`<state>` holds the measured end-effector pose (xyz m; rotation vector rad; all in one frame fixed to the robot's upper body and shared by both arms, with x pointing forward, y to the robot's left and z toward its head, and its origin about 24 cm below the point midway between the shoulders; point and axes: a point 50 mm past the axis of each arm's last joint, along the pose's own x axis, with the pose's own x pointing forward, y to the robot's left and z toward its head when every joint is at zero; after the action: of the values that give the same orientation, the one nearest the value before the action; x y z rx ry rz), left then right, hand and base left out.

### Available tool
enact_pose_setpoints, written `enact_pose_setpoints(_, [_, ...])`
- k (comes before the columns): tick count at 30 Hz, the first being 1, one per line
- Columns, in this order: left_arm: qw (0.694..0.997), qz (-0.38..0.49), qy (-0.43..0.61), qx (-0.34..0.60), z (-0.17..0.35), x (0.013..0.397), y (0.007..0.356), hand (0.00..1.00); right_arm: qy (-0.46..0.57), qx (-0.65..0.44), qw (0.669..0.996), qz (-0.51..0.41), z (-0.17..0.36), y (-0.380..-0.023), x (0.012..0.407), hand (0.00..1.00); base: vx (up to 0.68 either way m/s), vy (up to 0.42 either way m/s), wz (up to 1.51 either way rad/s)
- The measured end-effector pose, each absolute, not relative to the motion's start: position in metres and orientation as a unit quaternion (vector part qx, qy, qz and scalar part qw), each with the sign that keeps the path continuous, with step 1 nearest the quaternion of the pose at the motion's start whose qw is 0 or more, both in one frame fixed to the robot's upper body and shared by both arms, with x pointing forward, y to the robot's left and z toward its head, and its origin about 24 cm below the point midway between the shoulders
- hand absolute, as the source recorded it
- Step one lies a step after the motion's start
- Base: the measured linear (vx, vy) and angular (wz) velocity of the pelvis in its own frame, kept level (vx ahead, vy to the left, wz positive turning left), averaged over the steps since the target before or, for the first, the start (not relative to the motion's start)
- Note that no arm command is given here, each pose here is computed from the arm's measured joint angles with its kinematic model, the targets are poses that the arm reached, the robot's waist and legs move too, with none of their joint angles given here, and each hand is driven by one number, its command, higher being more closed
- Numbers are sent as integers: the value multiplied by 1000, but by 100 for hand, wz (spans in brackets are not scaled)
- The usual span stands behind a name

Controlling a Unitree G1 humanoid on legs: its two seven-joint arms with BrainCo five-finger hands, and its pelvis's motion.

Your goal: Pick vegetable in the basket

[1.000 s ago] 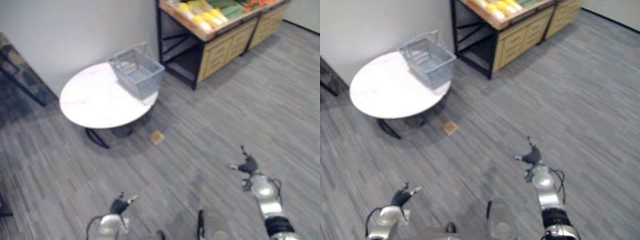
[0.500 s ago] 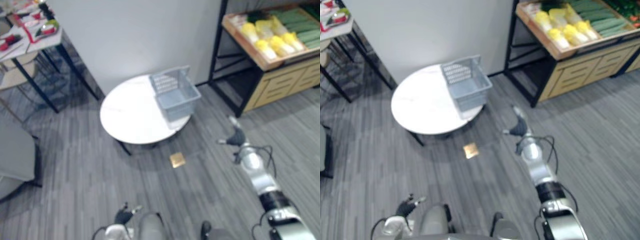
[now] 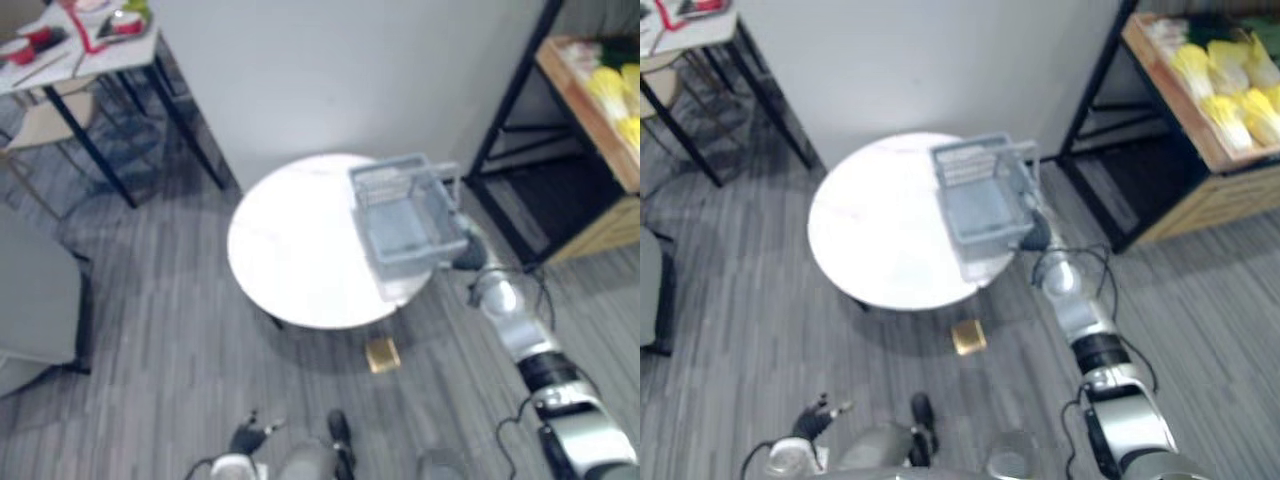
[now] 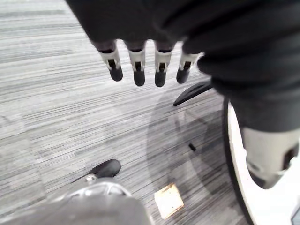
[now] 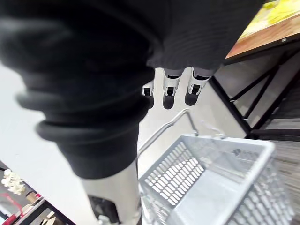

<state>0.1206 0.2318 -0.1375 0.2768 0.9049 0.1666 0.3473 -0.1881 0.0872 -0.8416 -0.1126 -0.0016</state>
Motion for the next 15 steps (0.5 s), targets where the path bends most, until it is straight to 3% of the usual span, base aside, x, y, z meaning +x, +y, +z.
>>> enact_pose_setpoints(8, [898,59,407,156,-129,143,236,0,-90,-445,891,-15,114,-194,358,0,292,-229,68])
enact_pose_setpoints(15, [903,42,406,133,-134,139,215,0,-135,-497,855,-61,166,-216,373,0,165,-205,3])
